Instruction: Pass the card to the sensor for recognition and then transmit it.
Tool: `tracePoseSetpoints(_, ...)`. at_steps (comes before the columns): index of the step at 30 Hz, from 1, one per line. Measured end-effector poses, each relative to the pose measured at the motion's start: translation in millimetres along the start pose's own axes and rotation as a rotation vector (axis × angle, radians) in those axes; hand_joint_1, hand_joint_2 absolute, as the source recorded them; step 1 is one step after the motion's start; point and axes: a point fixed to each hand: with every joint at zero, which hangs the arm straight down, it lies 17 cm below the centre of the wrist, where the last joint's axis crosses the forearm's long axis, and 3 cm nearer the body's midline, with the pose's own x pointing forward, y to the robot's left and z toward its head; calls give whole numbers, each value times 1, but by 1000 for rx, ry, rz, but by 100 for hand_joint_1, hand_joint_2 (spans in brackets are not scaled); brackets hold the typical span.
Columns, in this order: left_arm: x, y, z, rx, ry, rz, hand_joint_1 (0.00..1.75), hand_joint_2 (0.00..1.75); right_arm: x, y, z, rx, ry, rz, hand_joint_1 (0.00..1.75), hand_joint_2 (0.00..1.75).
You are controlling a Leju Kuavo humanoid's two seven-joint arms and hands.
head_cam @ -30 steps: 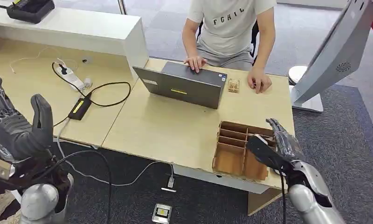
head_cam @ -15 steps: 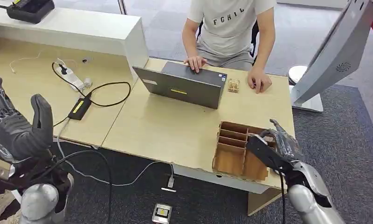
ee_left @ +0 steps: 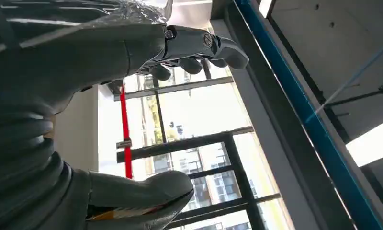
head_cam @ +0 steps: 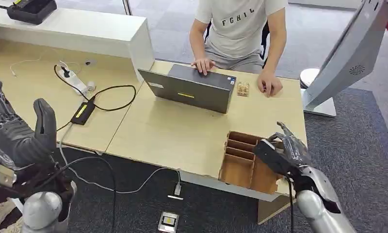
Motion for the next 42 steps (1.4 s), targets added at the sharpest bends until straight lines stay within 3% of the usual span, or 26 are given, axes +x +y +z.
tracePoseSetpoints(13, 1, 4, 5, 11, 7, -13, 0, 175, 17, -26, -17, -124, -24, 2, 175, 175)
tracePoseSetpoints(25, 0, 3, 5, 19, 21, -9, 0, 175, 20, -143, -15, -526, -14, -26, 175, 175)
tracePoseSetpoints(42, 3, 3, -2, 58, 1, 48, 0, 175, 34, -241, -21, -708, -17, -40, 175, 175)
